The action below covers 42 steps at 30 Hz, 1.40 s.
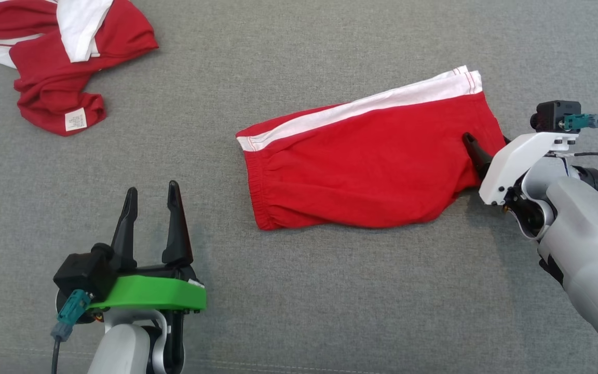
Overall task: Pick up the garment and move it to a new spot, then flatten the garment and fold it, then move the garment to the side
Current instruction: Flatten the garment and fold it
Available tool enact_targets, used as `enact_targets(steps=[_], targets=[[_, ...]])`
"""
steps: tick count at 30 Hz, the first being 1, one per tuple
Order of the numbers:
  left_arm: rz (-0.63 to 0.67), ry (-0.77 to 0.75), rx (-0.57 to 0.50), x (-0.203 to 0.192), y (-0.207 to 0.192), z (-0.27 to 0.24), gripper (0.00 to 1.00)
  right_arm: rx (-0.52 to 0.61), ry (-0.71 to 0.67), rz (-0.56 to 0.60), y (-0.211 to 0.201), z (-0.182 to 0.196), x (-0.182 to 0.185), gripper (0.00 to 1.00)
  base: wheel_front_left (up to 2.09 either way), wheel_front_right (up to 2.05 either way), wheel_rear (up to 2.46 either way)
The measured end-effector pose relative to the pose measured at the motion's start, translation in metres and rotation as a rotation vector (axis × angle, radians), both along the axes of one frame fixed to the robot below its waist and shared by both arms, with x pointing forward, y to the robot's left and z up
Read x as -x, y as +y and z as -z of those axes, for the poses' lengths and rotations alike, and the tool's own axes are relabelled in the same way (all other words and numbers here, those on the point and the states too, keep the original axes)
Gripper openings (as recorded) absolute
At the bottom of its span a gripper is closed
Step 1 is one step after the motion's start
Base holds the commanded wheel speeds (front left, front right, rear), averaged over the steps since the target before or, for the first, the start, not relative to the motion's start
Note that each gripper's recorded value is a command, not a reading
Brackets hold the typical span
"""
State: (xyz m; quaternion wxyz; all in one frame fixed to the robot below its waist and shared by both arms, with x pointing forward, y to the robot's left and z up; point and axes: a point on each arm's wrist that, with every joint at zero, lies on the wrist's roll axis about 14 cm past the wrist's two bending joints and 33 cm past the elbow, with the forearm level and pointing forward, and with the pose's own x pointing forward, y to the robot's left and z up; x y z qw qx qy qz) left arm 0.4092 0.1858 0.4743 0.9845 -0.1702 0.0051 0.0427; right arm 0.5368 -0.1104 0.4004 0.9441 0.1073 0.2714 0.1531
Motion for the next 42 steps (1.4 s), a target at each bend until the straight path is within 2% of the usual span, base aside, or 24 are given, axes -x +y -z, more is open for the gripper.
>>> enact_targets(steps=[4,5,6,8,9,21,34,42], targets=[[-0.019,-0.003,-0.001,0.004,0.007,-0.002,1.00,-0.007,0.052,-0.001,0.006,0.007,0.003,1.00,0.00,0.00,0.00],[-0.022,-0.003,-0.001,0.005,0.008,-0.002,1.00,-0.010,0.057,-0.003,0.008,0.007,0.003,0.70,0.00,0.00,0.00],[-0.027,-0.004,-0.002,0.006,0.009,-0.002,1.00,-0.013,0.060,-0.004,0.010,0.008,0.003,0.47,0.00,0.00,0.00],[-0.035,-0.005,-0.004,0.008,0.012,-0.003,1.00,-0.018,0.066,-0.004,0.012,0.007,0.003,0.32,0.00,0.00,0.00],[-0.037,-0.004,-0.004,0.008,0.013,-0.002,1.00,-0.018,0.066,-0.006,0.013,0.007,0.004,0.00,0.00,0.00,0.00],[-0.011,-0.012,0.000,0.007,0.005,-0.004,1.00,-0.110,-0.022,0.073,-0.002,-0.015,0.004,0.00,0.00,0.00,0.00],[0.118,-0.055,-0.006,-0.001,-0.037,-0.014,1.00,-0.146,-0.052,0.265,-0.086,-0.018,0.046,0.00,0.00,0.00,0.00],[0.187,-0.067,-0.005,-0.005,-0.059,-0.016,1.00,-0.159,-0.071,0.352,-0.115,-0.020,0.066,0.00,0.00,0.00,0.00]])
